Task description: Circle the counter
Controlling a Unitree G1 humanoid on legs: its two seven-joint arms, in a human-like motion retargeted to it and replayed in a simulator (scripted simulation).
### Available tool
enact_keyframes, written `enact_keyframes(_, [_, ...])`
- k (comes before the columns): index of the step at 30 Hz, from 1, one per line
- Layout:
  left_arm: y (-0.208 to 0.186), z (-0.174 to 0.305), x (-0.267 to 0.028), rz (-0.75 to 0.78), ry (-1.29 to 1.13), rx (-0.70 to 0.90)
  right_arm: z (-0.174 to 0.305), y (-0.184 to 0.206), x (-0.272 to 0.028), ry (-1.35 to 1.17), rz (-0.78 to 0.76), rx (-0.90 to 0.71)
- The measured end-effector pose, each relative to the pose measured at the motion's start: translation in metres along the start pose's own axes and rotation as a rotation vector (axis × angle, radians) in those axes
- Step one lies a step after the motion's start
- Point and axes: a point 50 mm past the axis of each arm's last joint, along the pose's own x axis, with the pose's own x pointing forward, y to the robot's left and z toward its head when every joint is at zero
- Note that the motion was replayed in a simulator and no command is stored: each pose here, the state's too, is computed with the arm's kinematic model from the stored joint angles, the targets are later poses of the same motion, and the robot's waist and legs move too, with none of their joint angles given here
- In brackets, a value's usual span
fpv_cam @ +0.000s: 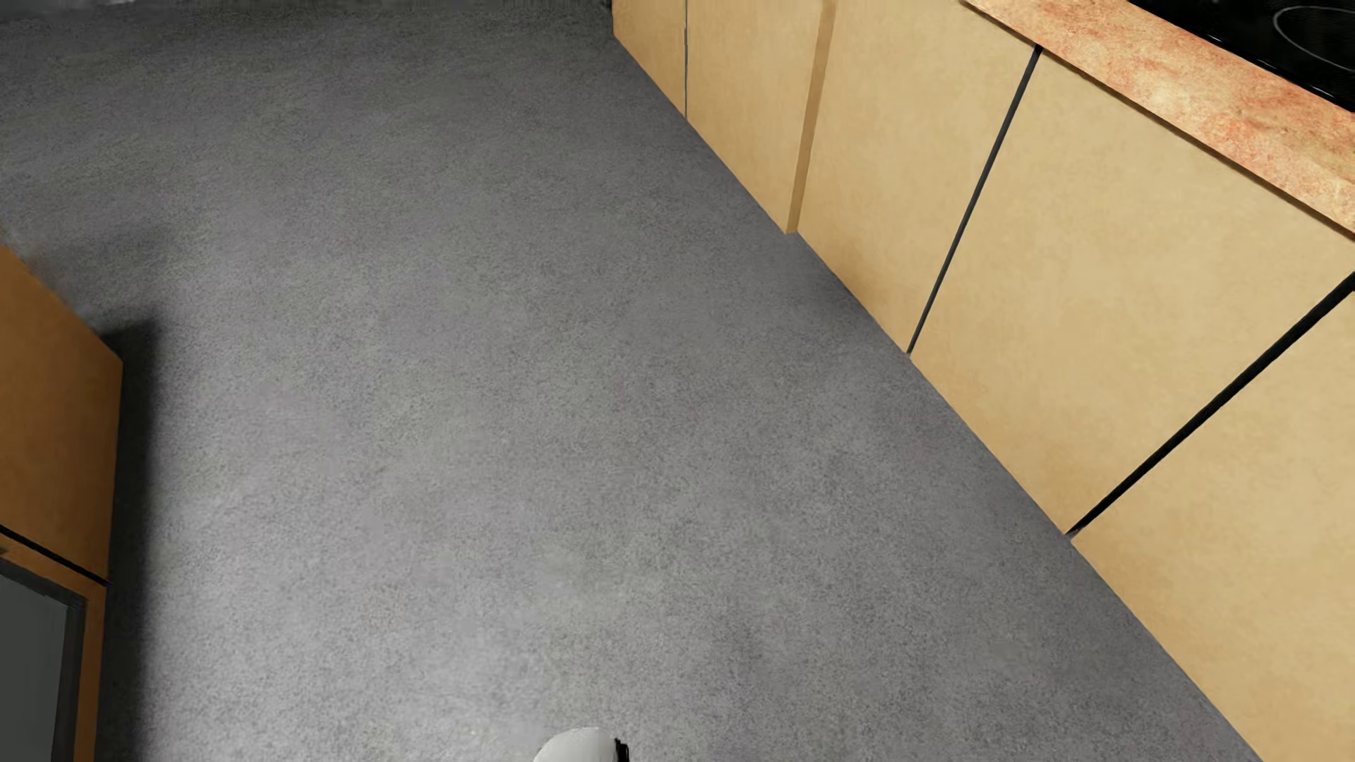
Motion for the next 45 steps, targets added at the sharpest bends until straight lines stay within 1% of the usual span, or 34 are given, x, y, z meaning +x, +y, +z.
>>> enact_keyframes(2, [-0.037, -0.050, -0.010, -0.145, 0.103, 0.031, 0.041, -0.036, 0.002, -0.172, -0.089, -0.046])
enact_keyframes(3, [-0.053, -0.070, -0.019, -0.201, 0.118, 0.079, 0.061, -0.053, 0.000, -0.253, -0.140, -0.074])
enact_keyframes(5, [-0.085, -0.101, -0.038, -0.335, 0.116, 0.236, 0.090, -0.078, -0.005, -0.344, -0.223, -0.120])
enact_keyframes(7, [-0.102, -0.116, -0.049, -0.483, 0.100, 0.462, 0.097, -0.090, -0.006, -0.354, -0.259, -0.100])
enact_keyframes(8, [-0.103, -0.119, -0.049, -0.539, 0.085, 0.572, 0.090, -0.090, -0.003, -0.323, -0.246, -0.063])
enact_keyframes(9, [-0.098, -0.115, -0.046, -0.537, 0.073, 0.616, 0.079, -0.087, 0.000, -0.276, -0.231, -0.042])
enact_keyframes(11, [-0.090, -0.095, -0.042, -0.462, 0.038, 0.482, 0.057, -0.070, 0.008, -0.165, -0.146, -0.090])
enact_keyframes(13, [-0.077, -0.071, -0.036, -0.365, 0.022, 0.187, 0.033, -0.049, 0.013, -0.063, -0.030, -0.188])
enact_keyframes(14, [-0.068, -0.054, -0.030, -0.322, 0.016, 0.074, 0.021, -0.041, 0.013, -0.021, 0.007, -0.223])
enact_keyframes(15, [-0.054, -0.033, -0.022, -0.262, -0.012, 0.050, 0.011, -0.033, 0.012, 0.011, 0.031, -0.226])
enact_keyframes(16, [-0.037, -0.009, -0.015, -0.191, -0.057, 0.130, 0.002, -0.025, 0.009, 0.031, 0.040, -0.180])
enact_keyframes(18, [-0.001, 0.051, -0.009, -0.049, -0.240, 0.340, -0.016, -0.004, 0.000, 0.050, 0.065, -0.012])
enact_keyframes(20, [0.039, 0.118, -0.023, 0.112, -0.494, 0.465, -0.033, 0.008, -0.007, 0.063, 0.091, 0.073])
enact_keyframes(21, [0.061, 0.148, -0.037, 0.210, -0.627, 0.470, -0.038, 0.012, -0.010, 0.071, 0.097, 0.084])
enact_keyframes(22, [0.082, 0.172, -0.054, 0.308, -0.748, 0.433, -0.043, 0.015, -0.012, 0.085, 0.101, 0.089])
enact_keyframes(24, [0.120, 0.203, -0.088, 0.544, -0.922, 0.406, -0.049, 0.020, -0.012, 0.123, 0.120, 0.067])
enact_keyframes(25, [0.133, 0.209, -0.103, 0.629, -0.994, 0.357, -0.051, 0.021, -0.011, 0.139, 0.133, 0.045])
enact_keyframes(26, [0.143, 0.209, -0.112, 0.673, -1.040, 0.298, -0.050, 0.019, -0.010, 0.143, 0.134, 0.018])
enact_keyframes(27, [0.148, 0.202, -0.112, 0.677, -1.048, 0.225, -0.048, 0.017, -0.008, 0.140, 0.125, -0.007])
enact_keyframes(28, [0.148, 0.192, -0.107, 0.648, -1.039, 0.156, -0.044, 0.014, -0.007, 0.130, 0.113, -0.005])
enact_keyframes(29, [0.142, 0.182, -0.098, 0.601, -1.005, 0.168, -0.042, 0.013, -0.007, 0.126, 0.101, 0.029])
enact_keyframes(30, [0.132, 0.171, -0.084, 0.543, -0.938, 0.205, -0.041, 0.014, -0.008, 0.131, 0.087, 0.085])
enact_keyframes(32, [0.101, 0.139, -0.046, 0.384, -0.713, 0.338, -0.037, 0.021, -0.008, 0.129, 0.082, 0.202])
enact_keyframes(33, [0.083, 0.117, -0.027, 0.290, -0.574, 0.377, -0.034, 0.023, -0.006, 0.133, 0.101, 0.198])
enact_keyframes(34, [0.061, 0.092, -0.012, 0.175, -0.425, 0.384, -0.030, 0.020, -0.002, 0.139, 0.111, 0.147])
enact_keyframes(35, [0.039, 0.066, -0.001, 0.067, -0.291, 0.381, -0.025, 0.014, 0.002, 0.134, 0.109, 0.073])
enact_keyframes(36, [0.020, 0.039, 0.004, -0.027, -0.183, 0.430, -0.016, 0.004, 0.006, 0.112, 0.092, -0.016])
enact_keyframes(37, [0.003, 0.014, 0.006, -0.111, -0.119, 0.500, -0.004, -0.009, 0.009, 0.074, 0.061, -0.082])
enact_keyframes(38, [-0.009, -0.005, 0.004, -0.151, -0.097, 0.551, 0.009, -0.023, 0.012, 0.023, 0.022, -0.094])
enact_keyframes(39, [-0.020, -0.024, 0.000, -0.181, -0.095, 0.546, 0.024, -0.037, 0.013, -0.039, -0.025, -0.085])
enact_keyframes(40, [-0.031, -0.045, -0.005, -0.213, -0.067, 0.486, 0.038, -0.052, 0.013, -0.096, -0.069, -0.075])
enact_keyframes(42, [-0.055, -0.080, -0.018, -0.307, 0.030, 0.288, 0.061, -0.080, 0.010, -0.189, -0.147, -0.075])
enact_keyframes(43, [-0.064, -0.093, -0.024, -0.345, 0.085, 0.249, 0.070, -0.091, 0.008, -0.215, -0.180, -0.090])
enact_keyframes(45, [-0.080, -0.103, -0.035, -0.408, 0.122, 0.290, 0.082, -0.108, 0.006, -0.224, -0.226, -0.109])
